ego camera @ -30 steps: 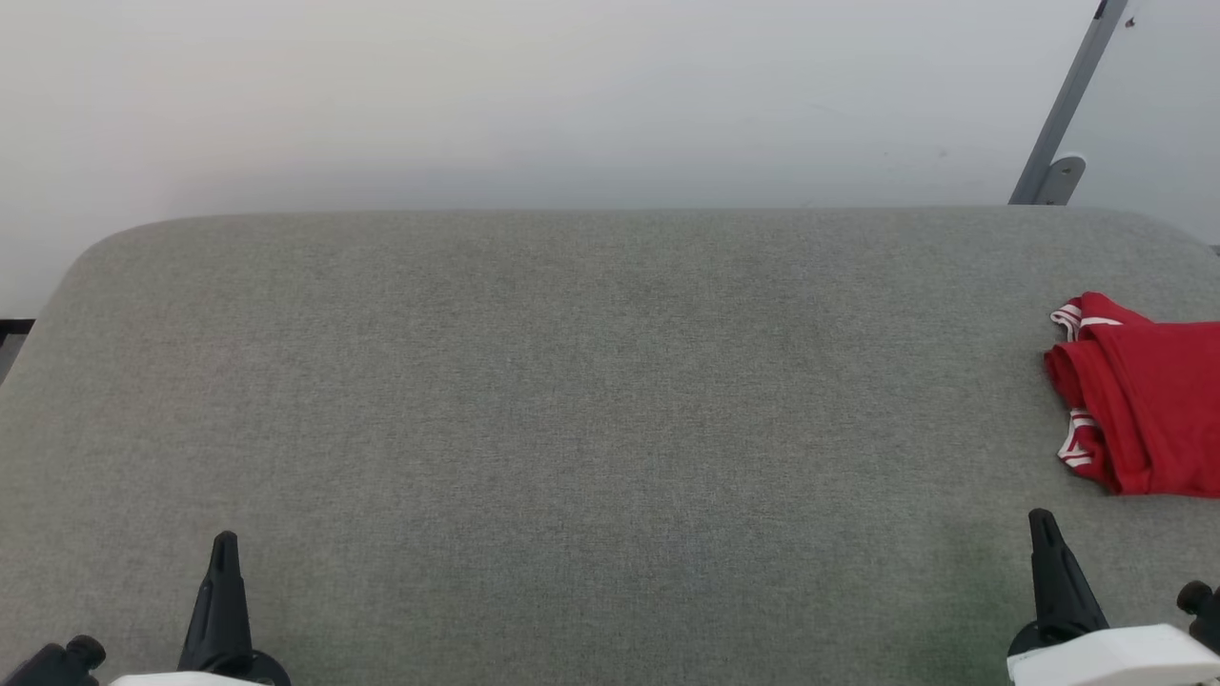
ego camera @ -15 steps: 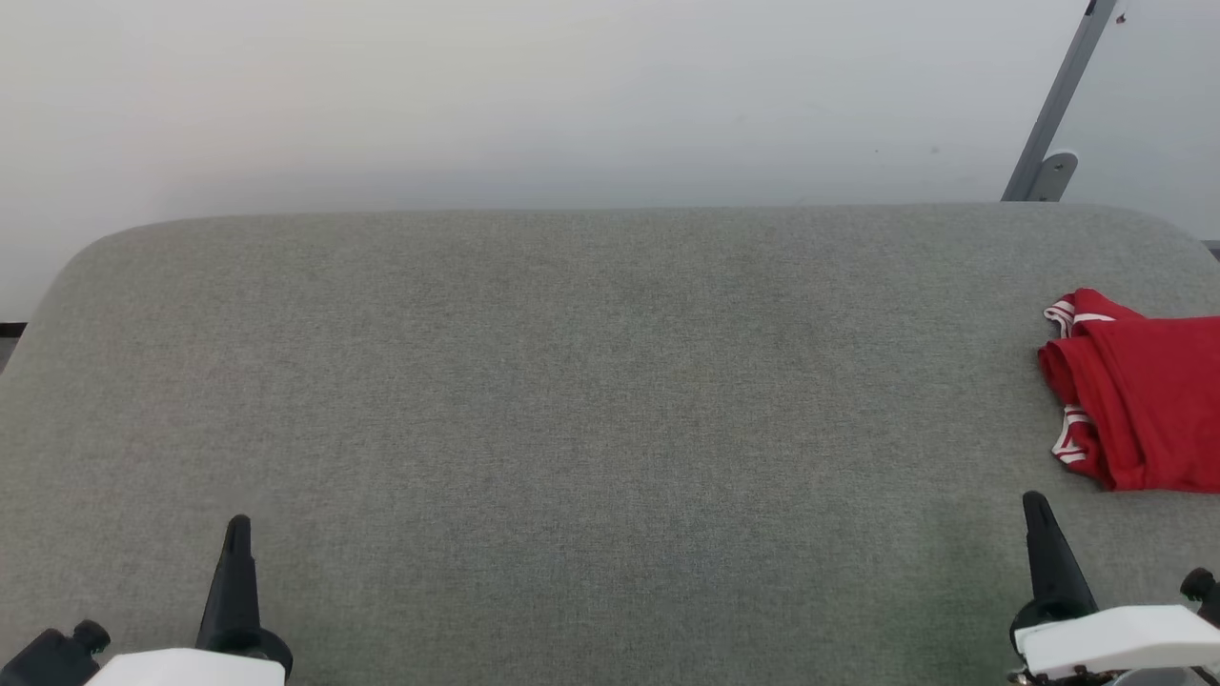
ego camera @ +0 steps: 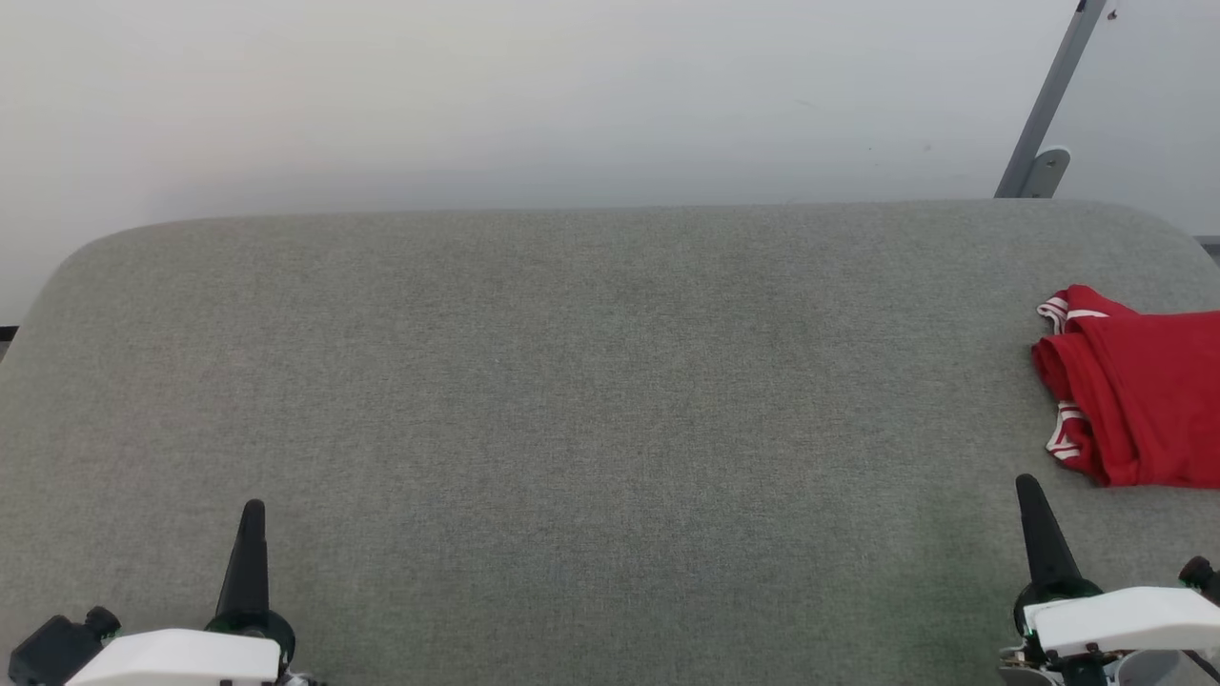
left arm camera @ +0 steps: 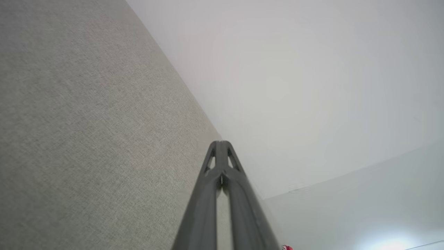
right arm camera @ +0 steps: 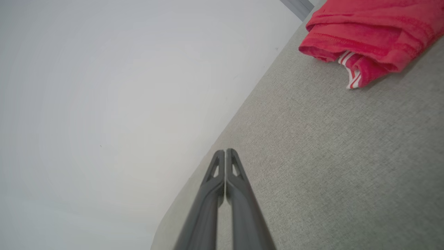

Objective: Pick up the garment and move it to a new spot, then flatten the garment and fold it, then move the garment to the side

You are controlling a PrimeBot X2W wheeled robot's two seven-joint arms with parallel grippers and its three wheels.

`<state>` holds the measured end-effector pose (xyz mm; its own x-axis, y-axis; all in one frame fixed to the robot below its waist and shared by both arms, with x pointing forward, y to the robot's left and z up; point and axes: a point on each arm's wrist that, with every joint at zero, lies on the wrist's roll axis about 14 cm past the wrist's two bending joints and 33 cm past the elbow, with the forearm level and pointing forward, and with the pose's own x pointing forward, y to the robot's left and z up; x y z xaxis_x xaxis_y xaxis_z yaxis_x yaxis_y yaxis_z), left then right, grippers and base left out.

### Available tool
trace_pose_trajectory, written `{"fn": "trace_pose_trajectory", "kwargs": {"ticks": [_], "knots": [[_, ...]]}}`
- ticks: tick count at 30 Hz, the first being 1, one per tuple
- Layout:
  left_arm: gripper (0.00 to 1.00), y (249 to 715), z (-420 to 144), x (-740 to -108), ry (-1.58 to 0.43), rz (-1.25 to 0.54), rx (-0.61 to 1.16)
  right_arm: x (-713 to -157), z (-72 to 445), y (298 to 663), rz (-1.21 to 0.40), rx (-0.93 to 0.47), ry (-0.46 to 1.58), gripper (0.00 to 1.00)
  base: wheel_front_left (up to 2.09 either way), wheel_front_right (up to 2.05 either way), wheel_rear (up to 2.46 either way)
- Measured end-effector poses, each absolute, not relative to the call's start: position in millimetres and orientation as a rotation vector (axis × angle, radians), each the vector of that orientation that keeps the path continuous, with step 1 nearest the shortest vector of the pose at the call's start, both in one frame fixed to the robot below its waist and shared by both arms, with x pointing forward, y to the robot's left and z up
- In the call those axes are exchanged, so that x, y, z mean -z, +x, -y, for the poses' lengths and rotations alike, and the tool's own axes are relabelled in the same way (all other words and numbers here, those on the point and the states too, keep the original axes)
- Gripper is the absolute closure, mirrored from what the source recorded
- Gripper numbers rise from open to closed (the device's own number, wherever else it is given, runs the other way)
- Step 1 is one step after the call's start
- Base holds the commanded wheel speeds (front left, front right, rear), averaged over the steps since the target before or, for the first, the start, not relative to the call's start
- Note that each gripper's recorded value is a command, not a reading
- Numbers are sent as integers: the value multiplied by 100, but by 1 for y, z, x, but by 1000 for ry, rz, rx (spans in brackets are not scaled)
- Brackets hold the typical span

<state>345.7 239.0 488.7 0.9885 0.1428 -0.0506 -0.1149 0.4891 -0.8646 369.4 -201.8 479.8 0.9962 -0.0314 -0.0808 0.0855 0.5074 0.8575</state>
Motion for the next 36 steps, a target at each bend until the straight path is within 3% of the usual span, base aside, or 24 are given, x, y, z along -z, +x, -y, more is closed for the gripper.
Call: {"fn": "trace_pose_trajectory", "kwargs": {"ticks": [36], "knots": [[100,372,-217,-496,-1373,8,-77,-494,200,382,-33,42,1363,100,0,0,0]]}}
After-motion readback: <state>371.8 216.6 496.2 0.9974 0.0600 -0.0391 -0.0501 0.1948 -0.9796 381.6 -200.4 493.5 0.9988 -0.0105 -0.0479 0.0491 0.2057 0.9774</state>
